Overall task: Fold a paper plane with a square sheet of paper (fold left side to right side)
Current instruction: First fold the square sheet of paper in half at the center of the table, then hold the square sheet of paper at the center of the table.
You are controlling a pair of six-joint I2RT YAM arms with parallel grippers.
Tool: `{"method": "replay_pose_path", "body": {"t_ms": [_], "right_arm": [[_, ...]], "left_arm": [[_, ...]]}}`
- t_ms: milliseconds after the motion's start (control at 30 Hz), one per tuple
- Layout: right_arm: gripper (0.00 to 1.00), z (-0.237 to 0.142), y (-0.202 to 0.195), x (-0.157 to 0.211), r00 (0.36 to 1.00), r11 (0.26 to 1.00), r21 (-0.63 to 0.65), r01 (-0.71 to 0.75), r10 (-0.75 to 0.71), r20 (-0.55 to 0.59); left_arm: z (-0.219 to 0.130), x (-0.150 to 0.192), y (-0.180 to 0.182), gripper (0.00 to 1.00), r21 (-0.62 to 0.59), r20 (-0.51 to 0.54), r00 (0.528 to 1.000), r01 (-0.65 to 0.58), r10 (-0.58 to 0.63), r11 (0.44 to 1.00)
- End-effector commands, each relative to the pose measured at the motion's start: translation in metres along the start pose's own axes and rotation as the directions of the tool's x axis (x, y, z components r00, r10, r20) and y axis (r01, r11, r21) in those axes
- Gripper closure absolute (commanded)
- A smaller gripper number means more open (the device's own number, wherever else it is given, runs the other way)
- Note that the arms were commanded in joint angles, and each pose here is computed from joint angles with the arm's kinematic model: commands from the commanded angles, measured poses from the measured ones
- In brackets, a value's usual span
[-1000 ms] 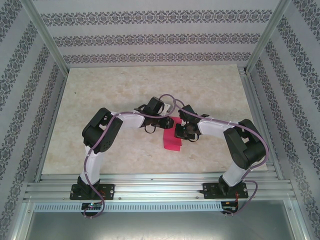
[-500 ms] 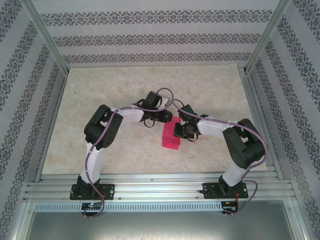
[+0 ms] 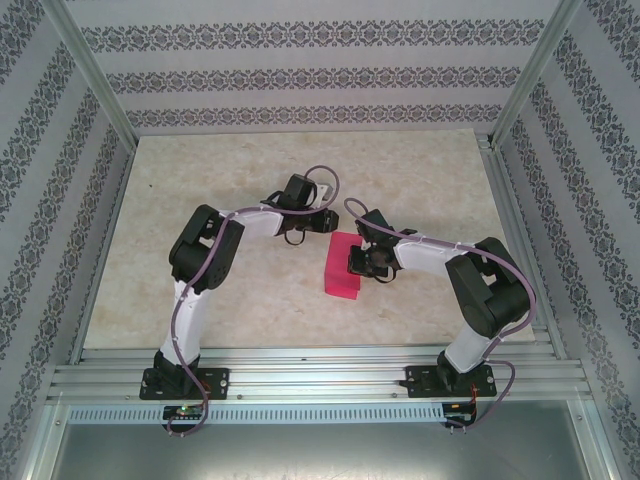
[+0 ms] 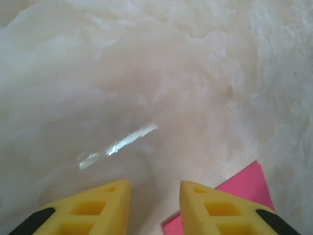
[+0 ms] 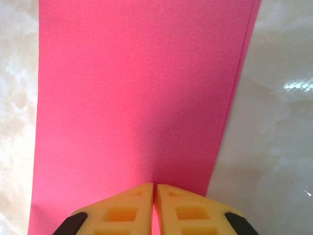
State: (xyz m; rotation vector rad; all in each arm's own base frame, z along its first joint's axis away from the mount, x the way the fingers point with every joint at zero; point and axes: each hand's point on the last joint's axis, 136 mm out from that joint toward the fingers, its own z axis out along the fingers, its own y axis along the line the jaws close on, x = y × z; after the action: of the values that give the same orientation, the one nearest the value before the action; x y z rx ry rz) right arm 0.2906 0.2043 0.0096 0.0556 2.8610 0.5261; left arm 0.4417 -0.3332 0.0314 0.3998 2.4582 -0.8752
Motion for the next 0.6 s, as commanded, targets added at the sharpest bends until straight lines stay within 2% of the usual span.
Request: {"method": "replay_pose_path", "body": {"t_ms": [0,133,267,433,567], "right_arm": [[0.87,0.006,-0.026,0.033,0.996,0.996,0.094,-0.004,0.013,-0.094],[0.86,-0.024,0.006,0.002,1.0,1.0,-0.019,0.011,-0.01,0.016],[0.84,-0.053,0.027,-0.021,0.996,0.993,-0.116,0.013,-0.003,0.088],[0.83,-0.062,0.032,-0.044,0.992,0.99,-0.144,0.009,0.01,0.129],[0.84,-0.051,0.045,-0.062,0.992,0.985,-0.172,0.026,-0.004,0.124]], "left_arm": [[-0.039,-0.012,0.009,0.66,-0.036,0.064,0.998,0.003,-0.001,0.999],[-0.082,-0.003,-0.015,0.66,0.015,0.096,0.995,-0.018,0.017,1.0],[-0.117,0.013,-0.043,0.67,0.122,0.124,0.992,-0.005,-0.011,0.993],[-0.136,0.039,-0.051,0.67,0.144,0.122,0.991,0.031,-0.049,0.989],[-0.132,0.054,-0.05,0.67,0.157,0.097,0.993,0.056,-0.072,0.986]]}}
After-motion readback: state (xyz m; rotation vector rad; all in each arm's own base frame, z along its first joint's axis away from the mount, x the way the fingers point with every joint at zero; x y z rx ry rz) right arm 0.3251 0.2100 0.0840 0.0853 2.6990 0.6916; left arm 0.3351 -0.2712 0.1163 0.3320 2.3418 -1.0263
